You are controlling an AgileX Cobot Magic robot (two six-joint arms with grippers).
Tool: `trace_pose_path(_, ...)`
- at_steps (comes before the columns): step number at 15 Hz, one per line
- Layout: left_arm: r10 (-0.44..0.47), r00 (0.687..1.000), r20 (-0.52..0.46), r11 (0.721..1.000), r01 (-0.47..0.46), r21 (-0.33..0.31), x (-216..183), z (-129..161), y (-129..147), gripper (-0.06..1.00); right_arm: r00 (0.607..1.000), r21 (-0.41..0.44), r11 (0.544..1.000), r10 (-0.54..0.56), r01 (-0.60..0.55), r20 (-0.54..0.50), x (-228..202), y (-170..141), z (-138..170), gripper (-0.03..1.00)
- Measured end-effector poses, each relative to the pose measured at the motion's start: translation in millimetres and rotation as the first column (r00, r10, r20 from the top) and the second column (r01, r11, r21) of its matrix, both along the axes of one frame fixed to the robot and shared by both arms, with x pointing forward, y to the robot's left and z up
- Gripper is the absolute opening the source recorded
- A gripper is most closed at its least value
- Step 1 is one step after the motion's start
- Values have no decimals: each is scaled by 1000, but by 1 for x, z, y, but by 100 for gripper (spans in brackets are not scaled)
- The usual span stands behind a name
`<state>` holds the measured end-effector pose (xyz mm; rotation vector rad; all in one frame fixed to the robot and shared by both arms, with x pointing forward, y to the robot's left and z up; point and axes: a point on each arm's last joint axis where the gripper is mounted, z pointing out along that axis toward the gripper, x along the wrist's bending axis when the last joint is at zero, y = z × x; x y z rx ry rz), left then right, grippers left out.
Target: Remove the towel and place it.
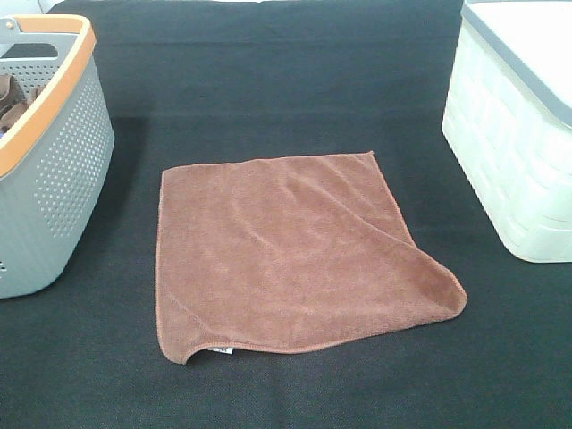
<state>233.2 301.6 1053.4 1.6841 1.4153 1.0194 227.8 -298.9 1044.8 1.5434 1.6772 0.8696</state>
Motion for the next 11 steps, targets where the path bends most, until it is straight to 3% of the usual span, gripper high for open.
trace_pose_path(11, 0, 1000, 0, 1000, 0, 0, 0, 0, 0, 74, 1000, 0, 1000, 0, 0, 0, 0, 0, 0, 73)
